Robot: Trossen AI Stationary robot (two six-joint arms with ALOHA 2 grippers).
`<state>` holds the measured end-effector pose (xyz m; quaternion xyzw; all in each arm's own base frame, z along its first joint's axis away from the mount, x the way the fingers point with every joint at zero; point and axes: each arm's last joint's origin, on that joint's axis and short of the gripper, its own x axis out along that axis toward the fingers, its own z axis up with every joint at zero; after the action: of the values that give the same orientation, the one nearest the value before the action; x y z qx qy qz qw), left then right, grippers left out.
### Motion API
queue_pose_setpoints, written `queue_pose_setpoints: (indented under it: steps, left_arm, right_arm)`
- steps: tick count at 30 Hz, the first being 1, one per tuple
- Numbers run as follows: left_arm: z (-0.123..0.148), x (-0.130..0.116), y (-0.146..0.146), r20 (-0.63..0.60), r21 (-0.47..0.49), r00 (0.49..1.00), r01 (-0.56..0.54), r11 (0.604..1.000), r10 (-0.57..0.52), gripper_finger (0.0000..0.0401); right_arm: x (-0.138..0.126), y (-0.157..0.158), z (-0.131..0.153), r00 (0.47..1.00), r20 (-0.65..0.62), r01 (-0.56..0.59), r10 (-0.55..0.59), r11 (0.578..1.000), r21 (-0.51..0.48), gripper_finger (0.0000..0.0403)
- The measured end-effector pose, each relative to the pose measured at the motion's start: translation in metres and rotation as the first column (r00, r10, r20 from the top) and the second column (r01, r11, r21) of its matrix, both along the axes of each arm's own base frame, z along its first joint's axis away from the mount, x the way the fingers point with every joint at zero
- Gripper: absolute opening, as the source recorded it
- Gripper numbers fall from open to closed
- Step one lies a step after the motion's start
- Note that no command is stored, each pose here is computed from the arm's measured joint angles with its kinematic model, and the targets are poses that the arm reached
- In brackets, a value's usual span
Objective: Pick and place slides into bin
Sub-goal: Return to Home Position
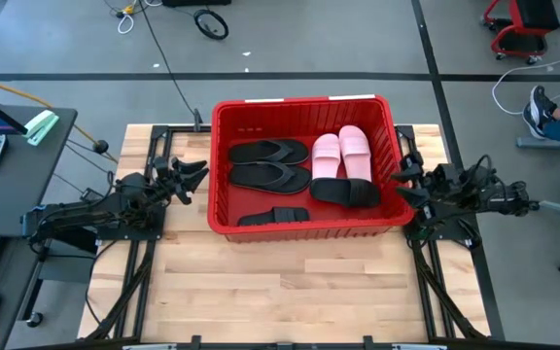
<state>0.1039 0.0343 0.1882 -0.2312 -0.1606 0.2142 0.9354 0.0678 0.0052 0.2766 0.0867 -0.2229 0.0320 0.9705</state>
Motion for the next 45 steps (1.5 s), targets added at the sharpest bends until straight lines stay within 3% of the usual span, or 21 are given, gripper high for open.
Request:
queue_pose_setpoints:
  steps: [28,45]
  left_arm:
    - [0.000,0.000,0.000,-0.001,0.000,1.000,0.000,1.000,0.000,0.0197]
    - [0.000,0.000,0.000,0.000,0.000,1.000,0.000,1.000,0.000,0.0195]
  right_arm:
    - [-0.066,-0.007,0.091,0.948,0.317,-0.005,-0.006,0.999,0.034,0.0165]
    - [-0.098,-0.011,0.119,0.903,0.430,-0.010,-0.011,0.999,0.046,0.0165]
